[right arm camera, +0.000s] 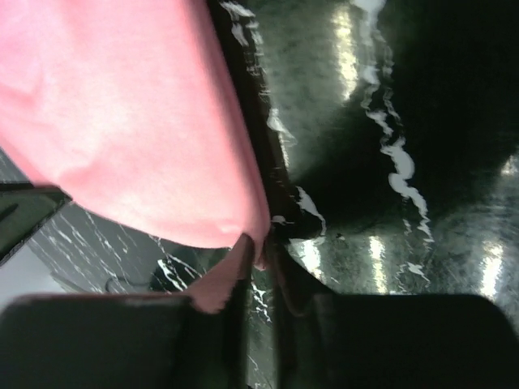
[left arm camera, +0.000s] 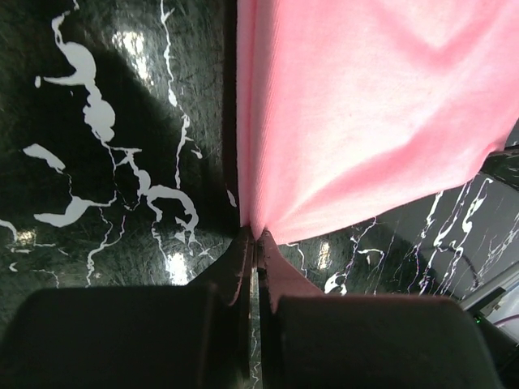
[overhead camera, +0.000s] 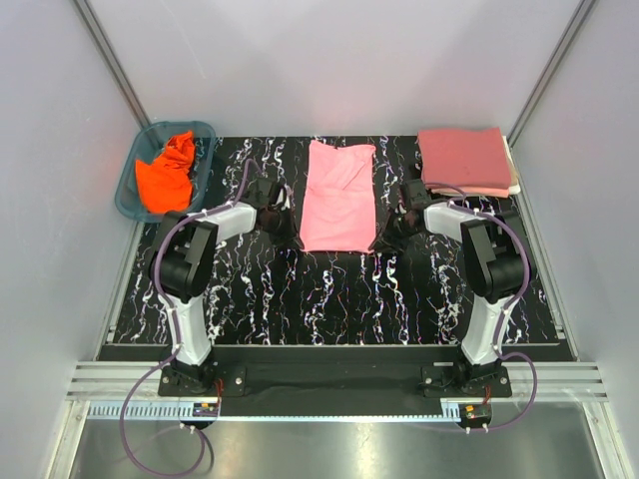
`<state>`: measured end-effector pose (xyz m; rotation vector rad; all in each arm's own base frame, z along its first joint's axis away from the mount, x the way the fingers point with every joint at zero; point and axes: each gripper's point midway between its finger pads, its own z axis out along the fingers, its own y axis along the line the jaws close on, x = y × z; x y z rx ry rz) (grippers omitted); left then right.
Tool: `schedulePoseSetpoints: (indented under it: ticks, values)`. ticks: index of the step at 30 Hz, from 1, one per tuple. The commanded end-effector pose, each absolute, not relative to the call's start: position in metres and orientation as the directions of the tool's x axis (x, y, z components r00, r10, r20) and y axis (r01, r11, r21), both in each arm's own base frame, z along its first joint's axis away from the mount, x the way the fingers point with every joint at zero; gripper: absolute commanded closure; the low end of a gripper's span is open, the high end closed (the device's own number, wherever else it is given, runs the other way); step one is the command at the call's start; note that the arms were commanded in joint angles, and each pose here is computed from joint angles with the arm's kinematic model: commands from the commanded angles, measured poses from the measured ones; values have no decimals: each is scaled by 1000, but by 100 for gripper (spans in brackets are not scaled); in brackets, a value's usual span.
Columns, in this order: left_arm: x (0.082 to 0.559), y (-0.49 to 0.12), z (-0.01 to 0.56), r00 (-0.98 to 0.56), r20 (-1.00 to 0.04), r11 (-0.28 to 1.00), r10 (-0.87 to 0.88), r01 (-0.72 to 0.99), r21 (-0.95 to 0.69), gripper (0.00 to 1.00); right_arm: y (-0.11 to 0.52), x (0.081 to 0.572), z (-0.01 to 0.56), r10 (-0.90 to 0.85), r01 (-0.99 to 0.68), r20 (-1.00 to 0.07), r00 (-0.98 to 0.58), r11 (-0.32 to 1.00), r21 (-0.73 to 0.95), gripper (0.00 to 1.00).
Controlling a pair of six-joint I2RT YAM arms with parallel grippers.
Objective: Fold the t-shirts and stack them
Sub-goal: Fold the tshirt
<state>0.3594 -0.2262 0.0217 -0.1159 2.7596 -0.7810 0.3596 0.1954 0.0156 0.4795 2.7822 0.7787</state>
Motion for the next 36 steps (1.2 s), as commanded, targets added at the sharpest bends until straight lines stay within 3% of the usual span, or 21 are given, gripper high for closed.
schedulePoseSetpoints:
  ticks: [1, 4, 8, 13, 17, 36]
  values:
    - [345, -224, 24, -963, -226, 859, -148, -12, -512, 100, 186, 353, 12, 388, 277, -131, -912, 820, 501, 87]
    - [333, -227, 29, -963, -223, 856, -152, -16, -517, 100, 182, 345, 15, 376, 259, -151, -914, 828, 498, 100]
    - [309, -228, 33, -962, -236, 861, -139, 1, -508, 100, 179, 322, 20, 366, 239, -155, -917, 819, 522, 100]
    - [285, -219, 42, -956, -252, 856, -153, -1, -518, 71, 178, 289, 20, 368, 237, -134, -920, 796, 557, 100]
    - [276, -220, 54, -950, -271, 834, -154, 23, -552, 57, 183, 275, 19, 363, 225, -121, -924, 772, 594, 100]
    - [250, -228, 20, -956, -124, 759, -266, -129, -639, 58, 189, 257, 24, 367, 217, -118, -923, 748, 627, 100]
